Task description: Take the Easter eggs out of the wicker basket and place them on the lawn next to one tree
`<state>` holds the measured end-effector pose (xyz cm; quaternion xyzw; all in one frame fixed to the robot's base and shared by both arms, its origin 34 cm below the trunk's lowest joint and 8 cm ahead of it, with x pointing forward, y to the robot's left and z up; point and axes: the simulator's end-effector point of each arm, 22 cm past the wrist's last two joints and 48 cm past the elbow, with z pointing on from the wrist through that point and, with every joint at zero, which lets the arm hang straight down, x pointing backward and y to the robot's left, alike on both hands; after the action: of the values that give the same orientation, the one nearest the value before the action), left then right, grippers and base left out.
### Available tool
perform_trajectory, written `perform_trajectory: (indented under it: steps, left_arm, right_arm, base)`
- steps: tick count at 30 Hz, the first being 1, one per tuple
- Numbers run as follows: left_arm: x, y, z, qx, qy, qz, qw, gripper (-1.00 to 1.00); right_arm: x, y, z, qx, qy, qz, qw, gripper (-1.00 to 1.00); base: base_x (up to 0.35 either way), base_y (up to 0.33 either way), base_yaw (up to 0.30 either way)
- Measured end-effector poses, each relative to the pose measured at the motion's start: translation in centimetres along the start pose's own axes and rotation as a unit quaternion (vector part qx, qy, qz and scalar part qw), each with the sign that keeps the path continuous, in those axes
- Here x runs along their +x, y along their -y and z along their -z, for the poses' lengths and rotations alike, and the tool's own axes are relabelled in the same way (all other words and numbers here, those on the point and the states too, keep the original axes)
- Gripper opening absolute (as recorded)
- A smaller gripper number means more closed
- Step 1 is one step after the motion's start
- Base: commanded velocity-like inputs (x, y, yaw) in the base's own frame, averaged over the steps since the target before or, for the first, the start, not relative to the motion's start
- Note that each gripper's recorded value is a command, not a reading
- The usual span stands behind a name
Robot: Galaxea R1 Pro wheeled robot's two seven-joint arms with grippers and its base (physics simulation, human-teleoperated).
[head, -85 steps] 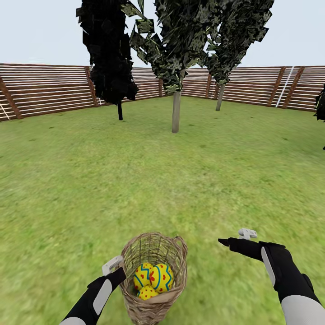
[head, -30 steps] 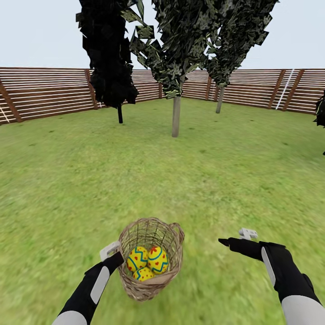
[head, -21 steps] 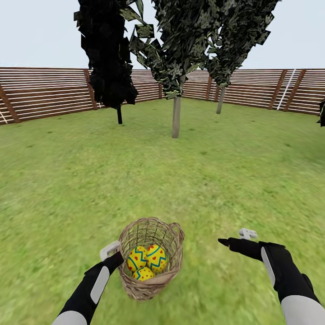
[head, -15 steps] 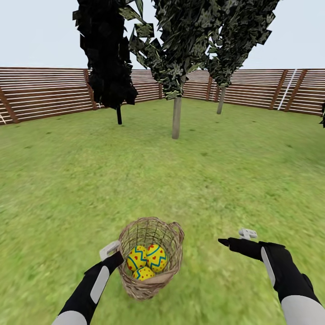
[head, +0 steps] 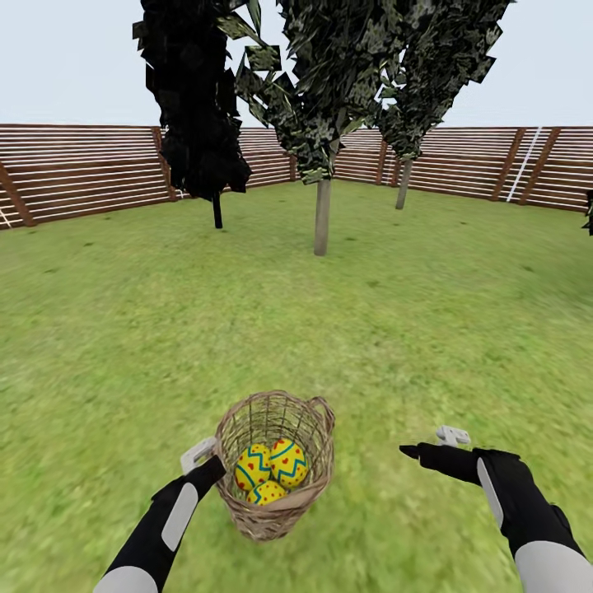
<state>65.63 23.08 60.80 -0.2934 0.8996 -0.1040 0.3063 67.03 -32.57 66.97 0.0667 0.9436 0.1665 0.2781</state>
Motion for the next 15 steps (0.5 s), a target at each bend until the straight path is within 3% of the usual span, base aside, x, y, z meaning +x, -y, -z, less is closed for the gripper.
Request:
perform_trajectory:
  steps: [5,10,15]
  left_arm:
    - [-0.2,0.4,0.6,0.001,-0.001,0.001,1.0000,-1.00]
    - [-0.5,0.7,1.2,0.001,-0.003,0.001,1.0000,-1.00]
    - [-0.8,1.0,1.8,0.000,-0.004,0.001,1.0000,-1.00]
  right_arm:
    - [0.6,2.2,1.0,0.024,-0.003,0.009,0.9997,1.00]
    - [1.5,2.3,0.9,0.025,-0.005,0.011,0.9996,1.00]
    - [6.5,3.2,-0.3,0.032,-0.043,0.005,0.9985,1.00]
  base:
    - [0.000,0.000,0.000]
    - [0.000,0.000,0.000]
    - [0.000,0.000,0.000]
